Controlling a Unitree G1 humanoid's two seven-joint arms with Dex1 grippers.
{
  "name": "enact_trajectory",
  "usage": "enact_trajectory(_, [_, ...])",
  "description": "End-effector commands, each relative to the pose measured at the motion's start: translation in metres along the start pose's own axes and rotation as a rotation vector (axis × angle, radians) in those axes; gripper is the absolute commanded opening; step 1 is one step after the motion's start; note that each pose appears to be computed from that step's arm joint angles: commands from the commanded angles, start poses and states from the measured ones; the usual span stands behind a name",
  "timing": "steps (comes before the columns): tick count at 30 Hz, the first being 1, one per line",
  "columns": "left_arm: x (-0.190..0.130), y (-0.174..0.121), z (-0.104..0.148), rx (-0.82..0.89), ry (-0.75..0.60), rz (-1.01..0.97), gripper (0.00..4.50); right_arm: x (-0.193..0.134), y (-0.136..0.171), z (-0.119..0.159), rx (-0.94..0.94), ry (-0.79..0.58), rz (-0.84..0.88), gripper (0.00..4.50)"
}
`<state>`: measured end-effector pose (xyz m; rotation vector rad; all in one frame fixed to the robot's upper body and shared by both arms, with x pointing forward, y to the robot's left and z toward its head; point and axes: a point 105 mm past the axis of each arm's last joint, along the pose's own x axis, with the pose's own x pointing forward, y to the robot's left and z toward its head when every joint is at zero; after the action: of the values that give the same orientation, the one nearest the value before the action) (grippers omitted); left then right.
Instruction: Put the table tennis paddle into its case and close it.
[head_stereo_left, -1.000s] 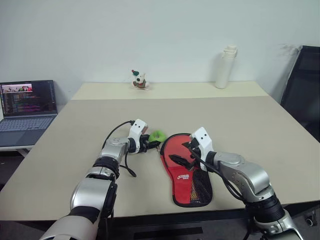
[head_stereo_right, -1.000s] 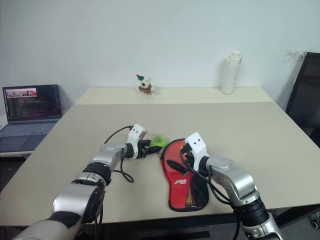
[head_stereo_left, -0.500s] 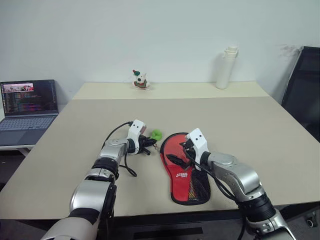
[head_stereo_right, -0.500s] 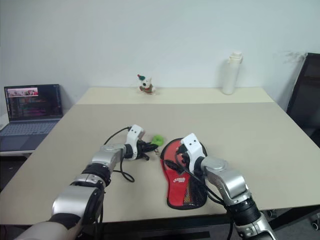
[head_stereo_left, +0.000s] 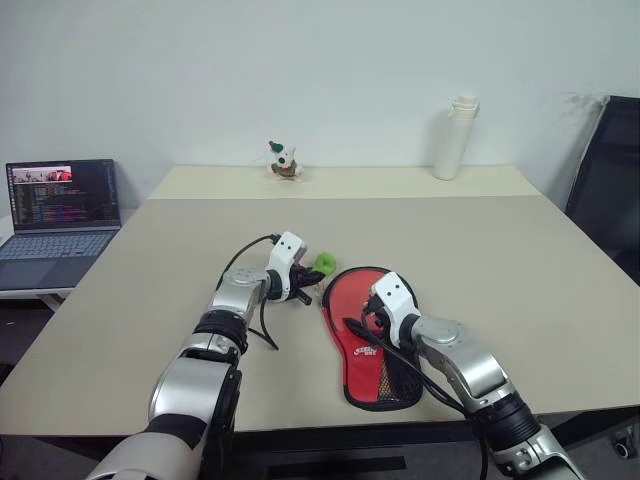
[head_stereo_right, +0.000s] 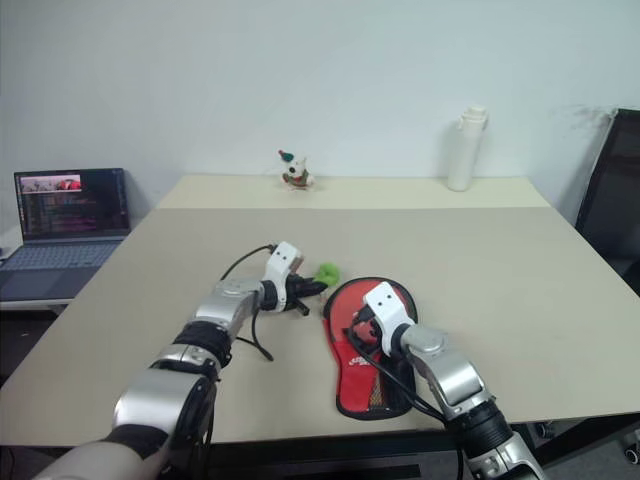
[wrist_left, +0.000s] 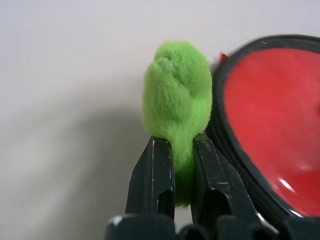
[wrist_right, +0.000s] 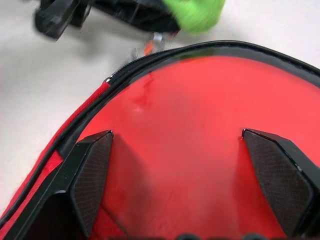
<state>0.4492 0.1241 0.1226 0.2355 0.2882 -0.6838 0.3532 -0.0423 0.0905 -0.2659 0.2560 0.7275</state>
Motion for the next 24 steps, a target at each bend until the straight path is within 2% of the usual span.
enact_trajectory(1, [0.002, 0.019, 0.045, 0.074, -0.093, 0.179, 0.11, 0.0, 0.015, -0.032, 0.031, 0.105, 0.033, 4.5])
enact_trajectory(12, [0.027, -0.003, 0.065, 0.322, -0.036, 0.269, 0.11, -0.009, 0.043, -0.051, 0.066, 0.149, 0.08, 4.5])
enact_trajectory(16, [0.039, -0.022, 0.075, 0.499, -0.03, 0.252, 0.11, -0.015, 0.058, -0.059, 0.075, 0.175, 0.102, 4.5])
enact_trajectory(24, [0.062, -0.083, 0.102, 0.992, -0.08, 0.141, 0.11, -0.026, 0.075, -0.07, 0.119, 0.212, 0.11, 4.5])
